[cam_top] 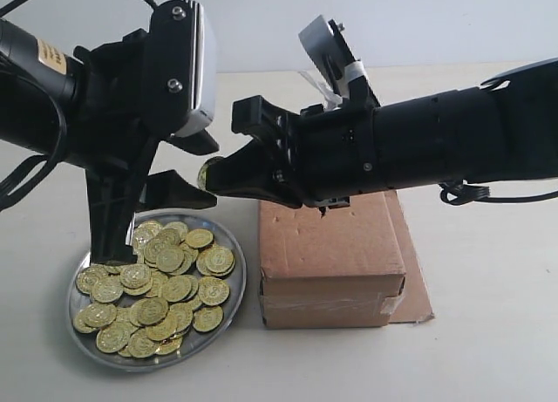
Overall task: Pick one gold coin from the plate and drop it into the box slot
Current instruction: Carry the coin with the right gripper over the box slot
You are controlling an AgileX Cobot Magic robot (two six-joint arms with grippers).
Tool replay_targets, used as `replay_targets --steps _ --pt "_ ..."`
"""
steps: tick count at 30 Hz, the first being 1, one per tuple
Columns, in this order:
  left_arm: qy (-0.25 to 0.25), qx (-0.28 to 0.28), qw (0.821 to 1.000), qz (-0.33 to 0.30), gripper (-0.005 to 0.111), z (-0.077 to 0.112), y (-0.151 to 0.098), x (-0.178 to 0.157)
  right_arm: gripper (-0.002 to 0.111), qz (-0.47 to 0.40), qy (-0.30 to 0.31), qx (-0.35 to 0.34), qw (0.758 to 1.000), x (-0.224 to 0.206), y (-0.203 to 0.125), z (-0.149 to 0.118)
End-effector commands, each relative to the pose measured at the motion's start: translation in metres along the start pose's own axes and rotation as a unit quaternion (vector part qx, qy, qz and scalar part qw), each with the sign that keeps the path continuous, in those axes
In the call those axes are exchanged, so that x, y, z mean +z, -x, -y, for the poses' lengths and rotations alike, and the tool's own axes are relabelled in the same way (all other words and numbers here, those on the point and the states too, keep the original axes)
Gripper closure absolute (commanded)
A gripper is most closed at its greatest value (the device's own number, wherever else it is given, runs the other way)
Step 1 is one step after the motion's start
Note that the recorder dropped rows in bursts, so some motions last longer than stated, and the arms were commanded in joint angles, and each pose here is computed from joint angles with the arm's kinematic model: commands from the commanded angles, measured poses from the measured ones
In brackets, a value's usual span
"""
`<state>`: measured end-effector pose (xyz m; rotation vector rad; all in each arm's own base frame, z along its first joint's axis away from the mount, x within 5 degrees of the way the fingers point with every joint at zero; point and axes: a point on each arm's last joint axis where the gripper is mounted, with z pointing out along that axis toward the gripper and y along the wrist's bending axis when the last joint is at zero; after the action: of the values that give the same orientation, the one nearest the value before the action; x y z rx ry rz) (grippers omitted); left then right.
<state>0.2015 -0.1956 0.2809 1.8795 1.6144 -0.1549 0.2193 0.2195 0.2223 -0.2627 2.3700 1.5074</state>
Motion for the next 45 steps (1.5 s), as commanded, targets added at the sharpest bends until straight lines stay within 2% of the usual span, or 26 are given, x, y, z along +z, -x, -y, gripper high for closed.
replay_targets --steps 1,4,8,9,10,11,12,14,15,18,21,22,27,32,45 --pt "0.004 -0.006 1.000 0.002 0.027 0.000 0.003 -0.003 0.108 0.033 -0.035 -0.031 0.998 -0.008 0.006 -0.004" --pt "0.003 -0.036 0.999 -0.014 0.024 0.001 0.000 -0.007 0.108 0.053 -0.117 -0.083 0.988 -0.021 0.009 -0.001" --pt "0.004 -0.085 0.995 -0.050 0.039 0.003 -0.006 -0.013 0.108 0.042 -0.236 -0.123 0.963 -0.035 0.009 0.012" --pt "0.003 -0.103 0.993 -0.056 0.045 0.004 -0.007 -0.014 0.108 0.029 -0.262 -0.129 0.956 -0.037 0.009 0.017" --pt "-0.004 -0.127 0.989 -0.069 0.059 0.006 -0.010 -0.014 0.108 0.002 -0.304 -0.127 0.944 -0.038 0.009 0.024" --pt "-0.012 -0.137 0.988 -0.076 0.067 0.007 -0.011 -0.015 0.108 -0.013 -0.339 -0.119 0.933 -0.039 0.011 0.029" --pt "-0.020 -0.143 0.986 -0.083 0.083 0.009 -0.012 -0.014 0.108 -0.028 -0.394 -0.115 0.912 -0.043 0.017 0.033" --pt "-0.021 -0.143 0.986 -0.084 0.102 0.011 -0.013 -0.015 0.108 -0.034 -0.426 -0.109 0.898 -0.047 0.027 0.028" --pt "-0.019 -0.143 0.986 -0.083 0.107 0.012 -0.013 -0.016 0.108 -0.032 -0.423 -0.107 0.899 -0.048 0.032 0.021" --pt "-0.023 -0.153 0.985 -0.072 0.107 0.013 -0.011 -0.017 0.108 -0.033 -0.411 -0.097 0.906 -0.047 0.046 0.002" --pt "-0.032 -0.169 0.983 -0.061 0.107 0.014 -0.009 -0.017 0.108 -0.061 -0.419 -0.075 0.903 -0.039 0.048 0.009" --pt "-0.036 -0.173 0.982 -0.060 0.107 0.015 -0.009 -0.017 0.108 -0.083 -0.428 -0.063 0.898 -0.031 0.048 0.018" --pt "-0.064 -0.174 0.979 -0.080 0.107 0.020 -0.011 -0.018 0.108 -0.097 -0.407 -0.030 0.908 -0.012 0.047 0.030" --pt "-0.066 -0.174 0.979 -0.081 0.107 0.021 -0.011 -0.018 0.108 -0.101 -0.383 -0.028 0.918 -0.007 0.046 0.028" --pt "-0.066 -0.174 0.979 -0.081 0.107 0.021 -0.011 -0.018 0.108 -0.097 -0.374 -0.028 0.922 -0.006 0.047 0.027"
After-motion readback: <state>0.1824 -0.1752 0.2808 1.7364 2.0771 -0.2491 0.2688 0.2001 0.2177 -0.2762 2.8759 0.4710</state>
